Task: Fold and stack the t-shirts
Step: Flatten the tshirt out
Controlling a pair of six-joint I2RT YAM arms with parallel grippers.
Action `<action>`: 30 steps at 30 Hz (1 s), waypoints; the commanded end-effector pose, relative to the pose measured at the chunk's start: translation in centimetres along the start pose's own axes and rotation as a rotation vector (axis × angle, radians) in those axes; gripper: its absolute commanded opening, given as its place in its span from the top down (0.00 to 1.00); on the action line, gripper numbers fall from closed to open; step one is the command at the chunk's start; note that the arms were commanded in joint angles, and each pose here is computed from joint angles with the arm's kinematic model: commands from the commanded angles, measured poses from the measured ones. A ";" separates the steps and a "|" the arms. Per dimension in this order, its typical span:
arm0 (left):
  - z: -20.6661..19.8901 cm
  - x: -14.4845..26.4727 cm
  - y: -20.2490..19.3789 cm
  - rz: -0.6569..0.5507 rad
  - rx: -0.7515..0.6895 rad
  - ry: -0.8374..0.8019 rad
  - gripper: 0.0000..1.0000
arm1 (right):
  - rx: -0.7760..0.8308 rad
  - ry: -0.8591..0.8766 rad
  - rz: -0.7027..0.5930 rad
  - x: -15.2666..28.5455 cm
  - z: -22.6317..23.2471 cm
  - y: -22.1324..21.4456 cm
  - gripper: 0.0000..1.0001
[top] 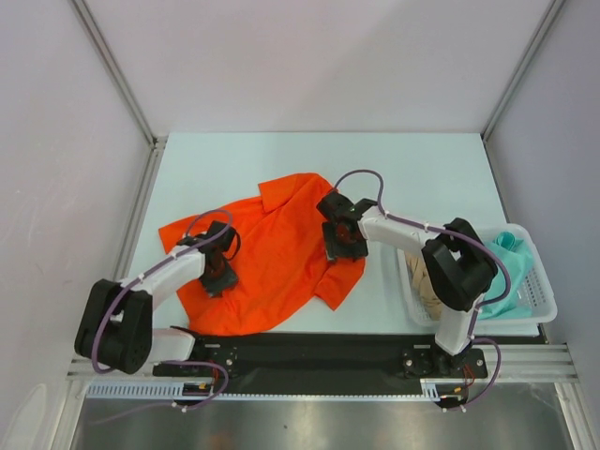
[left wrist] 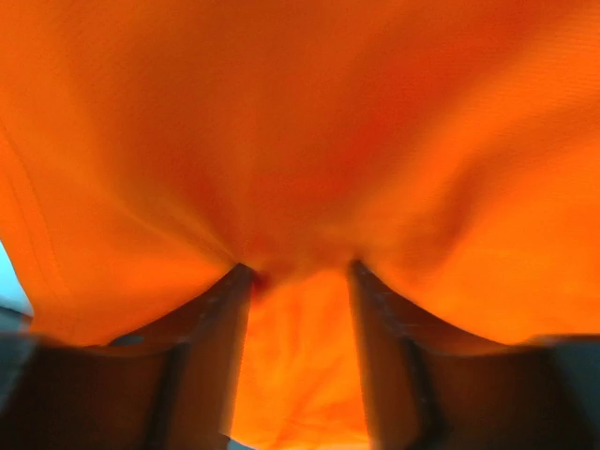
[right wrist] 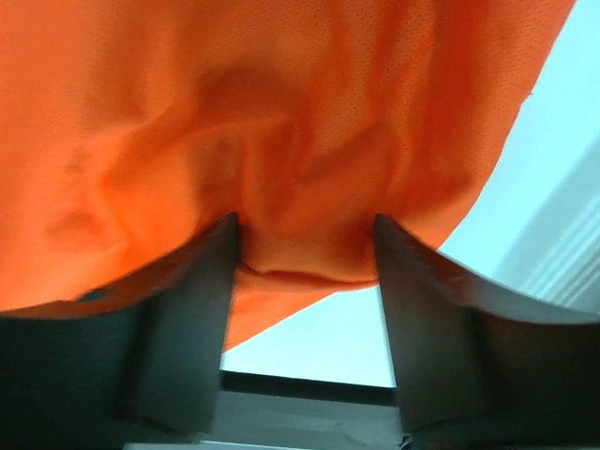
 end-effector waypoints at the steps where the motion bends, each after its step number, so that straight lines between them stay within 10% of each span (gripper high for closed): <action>1: -2.3 -1.3 2.2 -0.049 0.013 -0.043 0.66 | -0.005 0.038 -0.010 0.1 -0.4 0.4 0.41; 4: -4.0 -0.9 5.6 -0.127 -0.020 -0.020 1.00 | -0.014 0.040 -0.028 0.7 -1.3 0.8 0.45; 14: -11.5 1.9 17.8 -0.312 -0.157 0.023 1.00 | 0.058 -0.004 -0.090 3.5 -4.7 1.4 0.30; 16: -11.3 2.5 18.1 -0.313 -0.169 0.039 0.90 | 0.072 0.001 -0.105 4.5 -4.8 1.5 0.26; 20: -8.5 4.2 16.8 -0.323 -0.147 0.094 0.33 | 0.097 0.072 -0.117 6.4 -3.7 0.9 0.25; 30: -2.1 6.2 9.8 -0.325 -0.035 -0.093 0.30 | 0.073 0.336 -0.055 6.4 0.5 -1.4 0.32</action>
Point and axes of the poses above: each gripper's point midway between its finger pads, its own x axis back along the fingers, its own z axis along the line the jaws close on, y = z × x, the point moved 3 cm from there along x, back along the fingers, and after that the axes turned 7 degrees about -x, right-handed, at the moved point
